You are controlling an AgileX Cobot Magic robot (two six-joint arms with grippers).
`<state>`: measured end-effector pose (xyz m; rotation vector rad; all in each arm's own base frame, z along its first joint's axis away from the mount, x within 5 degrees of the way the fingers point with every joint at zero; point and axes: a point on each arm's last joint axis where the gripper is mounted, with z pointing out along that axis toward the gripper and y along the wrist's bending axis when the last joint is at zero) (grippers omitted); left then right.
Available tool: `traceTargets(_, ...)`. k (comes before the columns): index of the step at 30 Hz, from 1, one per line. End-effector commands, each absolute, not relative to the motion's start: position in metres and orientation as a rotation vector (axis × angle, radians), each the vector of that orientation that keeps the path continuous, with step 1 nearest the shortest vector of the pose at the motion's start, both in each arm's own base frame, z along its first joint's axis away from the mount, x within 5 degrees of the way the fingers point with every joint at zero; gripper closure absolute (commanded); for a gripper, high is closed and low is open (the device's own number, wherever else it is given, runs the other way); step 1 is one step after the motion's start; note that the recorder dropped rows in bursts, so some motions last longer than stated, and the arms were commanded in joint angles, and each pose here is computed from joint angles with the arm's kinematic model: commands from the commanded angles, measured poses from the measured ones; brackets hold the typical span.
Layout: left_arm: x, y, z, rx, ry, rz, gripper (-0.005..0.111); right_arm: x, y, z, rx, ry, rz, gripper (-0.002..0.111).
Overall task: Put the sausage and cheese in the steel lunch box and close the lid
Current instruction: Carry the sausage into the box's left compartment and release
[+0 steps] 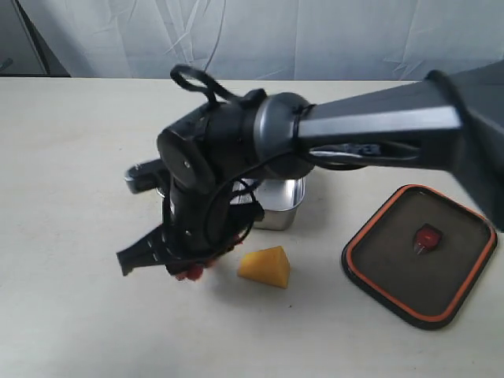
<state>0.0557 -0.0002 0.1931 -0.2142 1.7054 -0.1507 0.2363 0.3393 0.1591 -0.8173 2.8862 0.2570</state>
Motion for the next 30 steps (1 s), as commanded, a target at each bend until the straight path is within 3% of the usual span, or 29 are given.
traceTargets(1,0.056,-0.001,0.192,-0.205,1.705,-0.155,0.107,0.241,0.332,0.223,-0.827,2.633,0.341,0.109)
traceTargets(6,0.056,-0.001,0.192,-0.205,1.705,-0.155,0.107,0.277,0.304,0.250,-0.765,2.473,0.261,0.109)
traceTargets(13,0.056,-0.001,0.192,-0.205,1.705,-0.155,0.107,0.328,0.287,0.219,-0.711,2.482,0.231,0.109)
traceTargets(21,0.056,0.000,0.195,-0.213,1.676,-0.161,0.107,0.346,0.302,0.182,-0.800,2.539,0.203,0.109)
traceTargets(24,0.056,-0.003,0.199,-0.402,1.609,-0.388,0.107,0.347,0.303,0.177,-0.790,2.554,0.209,0.108)
traceTargets(27,0.056,-0.006,0.201,-0.555,1.560,-0.588,0.107,0.347,0.303,0.177,-0.788,2.557,0.209,0.096)
traceTargets(30,0.056,-0.004,0.204,-0.577,1.517,-0.599,0.107,0.347,0.303,0.177,-0.788,2.559,0.207,0.074)
